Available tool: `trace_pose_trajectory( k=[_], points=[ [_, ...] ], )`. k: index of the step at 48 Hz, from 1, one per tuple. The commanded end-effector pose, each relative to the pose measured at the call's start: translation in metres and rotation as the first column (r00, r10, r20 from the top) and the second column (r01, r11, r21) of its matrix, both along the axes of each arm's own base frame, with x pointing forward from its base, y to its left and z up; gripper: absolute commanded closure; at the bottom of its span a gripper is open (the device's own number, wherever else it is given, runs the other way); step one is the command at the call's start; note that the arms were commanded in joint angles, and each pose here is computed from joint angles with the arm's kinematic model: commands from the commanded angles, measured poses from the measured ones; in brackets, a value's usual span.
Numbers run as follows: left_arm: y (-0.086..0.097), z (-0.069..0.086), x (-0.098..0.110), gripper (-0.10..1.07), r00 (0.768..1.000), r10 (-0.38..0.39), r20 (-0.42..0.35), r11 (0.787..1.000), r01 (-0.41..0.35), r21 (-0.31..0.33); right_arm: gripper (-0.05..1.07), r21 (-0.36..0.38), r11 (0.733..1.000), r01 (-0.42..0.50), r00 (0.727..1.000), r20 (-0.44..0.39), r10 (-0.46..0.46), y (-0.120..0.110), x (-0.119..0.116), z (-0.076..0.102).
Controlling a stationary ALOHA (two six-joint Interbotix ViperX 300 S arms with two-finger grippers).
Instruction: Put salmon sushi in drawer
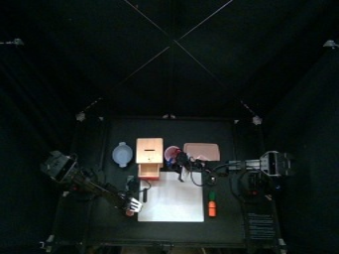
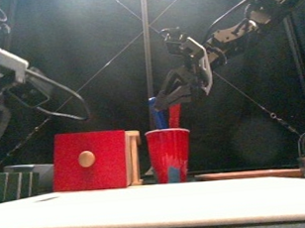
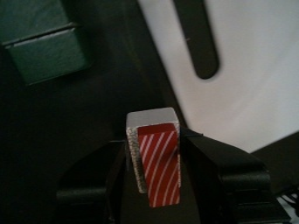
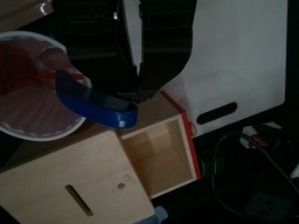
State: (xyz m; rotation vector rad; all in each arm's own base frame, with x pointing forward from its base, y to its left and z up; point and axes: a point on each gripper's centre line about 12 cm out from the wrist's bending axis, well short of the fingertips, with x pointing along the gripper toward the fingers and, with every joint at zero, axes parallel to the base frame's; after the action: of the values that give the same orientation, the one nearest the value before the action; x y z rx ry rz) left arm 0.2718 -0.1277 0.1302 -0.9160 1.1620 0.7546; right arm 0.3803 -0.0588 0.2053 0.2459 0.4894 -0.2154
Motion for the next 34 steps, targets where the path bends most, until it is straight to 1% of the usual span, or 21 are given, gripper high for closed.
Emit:
trace_pose_trajectory(
  k=[1,5,10,16,22,24,27,30,34],
  points=[
    [0.004,0.026,0.009,0.38,0.995,-0.027,0.097,1.0,0.027,0.008,0.98,-0.009,1.0,0.001,0.999,0.042,0.0,-0.001,0.0,0.015],
    [0.017,0.038,0.014,0.38,0.987,-0.051,0.155,0.997,0.043,0.058,0.98,-0.011,1.0,0.002,0.999,0.043,-0.001,-0.001,0.0,0.015],
    [0.041,0.056,0.022,0.38,0.97,-0.065,0.236,0.991,0.035,0.129,0.98,-0.011,1.0,0.002,0.999,0.043,-0.001,-0.001,0.0,0.015],
    [0.073,0.075,0.026,0.38,0.95,-0.058,0.308,0.98,-0.005,0.201,0.98,-0.015,1.0,0.001,0.999,0.041,0.0,-0.002,0.0,0.015],
    [0.102,0.087,0.024,0.38,0.933,-0.039,0.358,0.966,-0.056,0.251,0.98,-0.014,1.0,0.002,0.999,0.04,-0.002,-0.002,0.0,0.014],
    [0.114,0.091,0.023,0.38,0.927,-0.038,0.373,0.958,-0.072,0.278,0.98,-0.014,1.0,0.002,0.999,0.037,-0.002,-0.003,0.001,0.013],
    [0.125,0.093,0.021,0.38,0.92,-0.062,0.387,0.945,-0.071,0.319,0.98,-0.013,1.0,0.002,0.999,0.034,-0.002,-0.003,0.001,0.012],
    [0.135,0.096,0.019,0.38,0.913,-0.102,0.395,0.93,-0.054,0.363,0.98,-0.013,1.0,0.002,0.999,0.034,-0.002,-0.003,0.001,0.012],
    [0.148,0.1,0.019,0.38,0.902,-0.14,0.409,0.914,-0.041,0.403,0.98,-0.014,1.0,0.004,0.999,0.032,-0.004,-0.004,0.001,0.011]
  ],
)
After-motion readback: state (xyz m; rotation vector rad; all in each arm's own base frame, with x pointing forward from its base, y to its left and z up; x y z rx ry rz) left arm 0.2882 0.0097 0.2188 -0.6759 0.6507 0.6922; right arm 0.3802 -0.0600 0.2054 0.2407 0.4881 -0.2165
